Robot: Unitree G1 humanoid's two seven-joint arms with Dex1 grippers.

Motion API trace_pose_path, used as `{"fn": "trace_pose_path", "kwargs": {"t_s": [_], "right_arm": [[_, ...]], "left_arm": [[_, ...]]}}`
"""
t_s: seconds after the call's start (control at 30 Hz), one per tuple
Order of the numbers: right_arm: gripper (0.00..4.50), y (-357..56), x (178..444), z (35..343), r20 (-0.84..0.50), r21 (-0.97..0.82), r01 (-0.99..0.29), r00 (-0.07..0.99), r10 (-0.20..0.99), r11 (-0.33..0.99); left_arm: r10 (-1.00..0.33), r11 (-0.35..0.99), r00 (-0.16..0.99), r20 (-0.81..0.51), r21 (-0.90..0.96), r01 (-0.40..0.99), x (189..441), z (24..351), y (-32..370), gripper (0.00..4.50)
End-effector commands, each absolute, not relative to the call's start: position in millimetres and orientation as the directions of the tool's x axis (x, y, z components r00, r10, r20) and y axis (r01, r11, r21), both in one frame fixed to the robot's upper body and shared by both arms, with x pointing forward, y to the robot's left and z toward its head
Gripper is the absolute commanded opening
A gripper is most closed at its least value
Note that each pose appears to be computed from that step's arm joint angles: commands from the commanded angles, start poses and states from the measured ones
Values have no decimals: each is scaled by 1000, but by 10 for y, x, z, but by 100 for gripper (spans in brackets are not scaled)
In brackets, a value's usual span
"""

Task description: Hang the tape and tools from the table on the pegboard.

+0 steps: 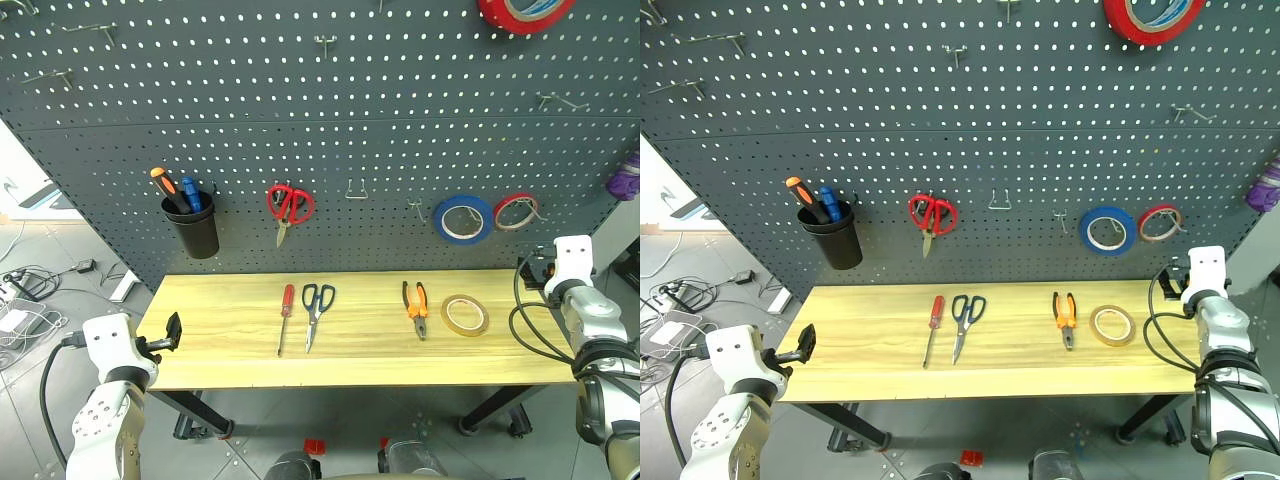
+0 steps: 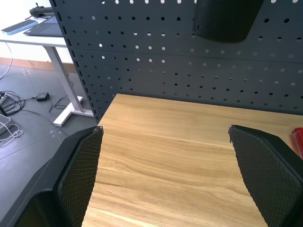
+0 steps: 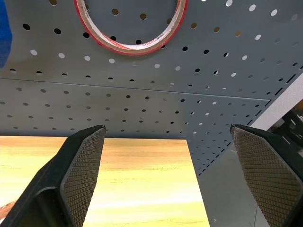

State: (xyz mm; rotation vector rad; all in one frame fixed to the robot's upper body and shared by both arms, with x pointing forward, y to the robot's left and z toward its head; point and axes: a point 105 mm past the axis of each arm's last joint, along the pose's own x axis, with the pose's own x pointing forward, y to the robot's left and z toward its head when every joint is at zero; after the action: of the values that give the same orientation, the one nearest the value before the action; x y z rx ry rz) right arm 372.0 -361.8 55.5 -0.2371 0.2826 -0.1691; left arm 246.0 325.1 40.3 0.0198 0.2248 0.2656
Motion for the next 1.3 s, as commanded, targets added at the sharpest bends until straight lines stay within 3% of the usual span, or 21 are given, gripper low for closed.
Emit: {"fn": "trace_pose_path", "kwargs": {"t_s": [0.03,0.4,0.6,0.7,0.8,0.93,1.03,1.3], "right_arm": [[450,-3602,3801,740,-195,-260,131,963,-185,957],[450,-3476,3824,710,-204,-264,61,972,-117,963],[450,-3247,3775,682,-222,-264,-110,974,50,958],[450,-3089,3674,626,-259,-301,-231,954,153,925],[450,-3031,3583,582,-293,-334,-272,940,175,902],[450,-2935,3470,563,-332,-318,-310,922,201,896],[450,-2699,3346,584,-368,-327,-420,882,295,847],[450,-2382,3296,517,-494,-317,-487,817,296,814]], "left_arm": [[250,968,954,-166,71,-242,2490,525,3228,448],[214,975,968,-134,97,-202,2462,590,3212,448],[136,989,981,-139,85,-125,2512,628,3048,448],[62,985,983,-174,171,-32,2547,616,2917,448],[8,979,983,-182,200,29,2559,622,2825,448],[-93,976,978,-185,180,126,2571,642,2656,448],[-209,966,963,-169,120,230,2589,703,2454,448],[-571,772,790,-224,180,609,2640,832,1771,448]]}}
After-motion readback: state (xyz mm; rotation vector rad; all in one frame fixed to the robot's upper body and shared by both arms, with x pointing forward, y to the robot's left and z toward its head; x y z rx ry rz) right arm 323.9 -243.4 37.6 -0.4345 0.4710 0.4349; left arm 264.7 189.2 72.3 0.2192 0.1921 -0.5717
